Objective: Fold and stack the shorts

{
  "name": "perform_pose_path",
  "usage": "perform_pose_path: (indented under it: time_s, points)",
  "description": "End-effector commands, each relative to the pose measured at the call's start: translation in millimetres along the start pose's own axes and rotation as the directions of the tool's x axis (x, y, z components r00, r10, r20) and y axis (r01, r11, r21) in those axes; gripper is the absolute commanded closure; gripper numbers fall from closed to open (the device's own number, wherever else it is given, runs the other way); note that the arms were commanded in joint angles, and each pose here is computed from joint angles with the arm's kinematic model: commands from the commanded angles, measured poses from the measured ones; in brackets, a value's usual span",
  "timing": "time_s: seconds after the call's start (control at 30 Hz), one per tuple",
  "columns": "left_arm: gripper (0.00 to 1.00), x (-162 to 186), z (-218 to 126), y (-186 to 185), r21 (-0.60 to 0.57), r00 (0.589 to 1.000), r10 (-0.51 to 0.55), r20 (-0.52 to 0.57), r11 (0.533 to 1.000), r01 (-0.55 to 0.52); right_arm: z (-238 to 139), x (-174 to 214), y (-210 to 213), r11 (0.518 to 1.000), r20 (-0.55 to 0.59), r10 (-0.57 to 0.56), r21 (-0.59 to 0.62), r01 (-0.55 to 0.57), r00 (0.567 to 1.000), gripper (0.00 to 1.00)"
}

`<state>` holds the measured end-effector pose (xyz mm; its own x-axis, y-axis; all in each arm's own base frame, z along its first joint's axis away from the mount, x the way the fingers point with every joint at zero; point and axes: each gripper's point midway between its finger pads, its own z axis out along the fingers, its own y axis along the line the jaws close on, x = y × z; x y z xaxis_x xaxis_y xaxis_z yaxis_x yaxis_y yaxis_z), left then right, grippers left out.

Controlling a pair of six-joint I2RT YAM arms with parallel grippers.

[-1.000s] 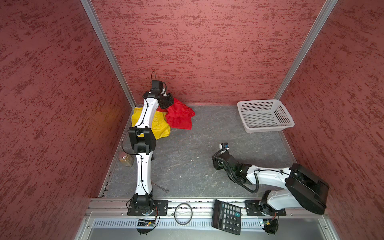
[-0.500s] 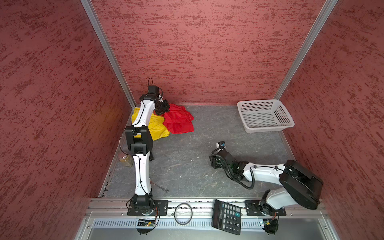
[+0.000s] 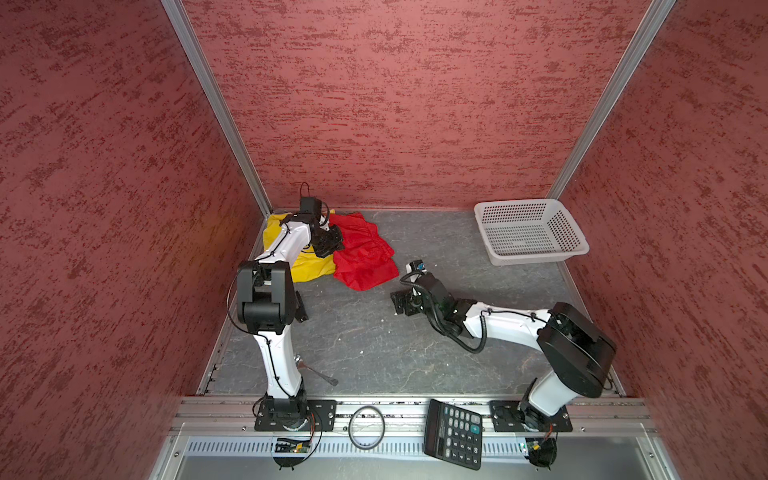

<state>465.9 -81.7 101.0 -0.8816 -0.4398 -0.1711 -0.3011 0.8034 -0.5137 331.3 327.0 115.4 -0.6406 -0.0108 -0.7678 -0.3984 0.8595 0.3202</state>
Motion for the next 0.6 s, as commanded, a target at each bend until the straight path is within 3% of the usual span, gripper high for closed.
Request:
perform_pose_path:
  time_s: [0.0,0.1,0.27,0.37,0.57]
  points:
    - [1.00,13.9,7.0,1.6,0.037,1.000,-0.029,0.005,0.999,0.028,13.6,-18.7,-0.1,0.999,0.001,0.025,-0.031,-0.025,1.000,0.09]
    - [0.94,33.5,16.5,17.4,0.026,0.998,-0.058,-0.020,0.998,0.059,28.3,-33.7,6.3,0.992,-0.005,0.080,-0.093,-0.080,0.997,0.09]
    - [0.55,53.9,25.9,33.7,0.008,0.994,-0.097,-0.054,0.995,0.098,48.1,-56.1,24.4,0.986,0.007,0.075,-0.148,-0.073,0.997,0.08]
    - [0.38,53.4,18.4,30.6,0.024,0.994,-0.100,-0.038,0.995,0.101,54.3,-61.9,31.6,0.984,0.003,0.073,-0.166,-0.072,0.997,0.07]
    - [0.23,37.4,-19.0,2.4,0.171,0.992,-0.122,0.024,0.978,0.116,49.3,-58.9,31.9,0.994,0.046,-0.032,-0.106,0.037,0.998,0.04]
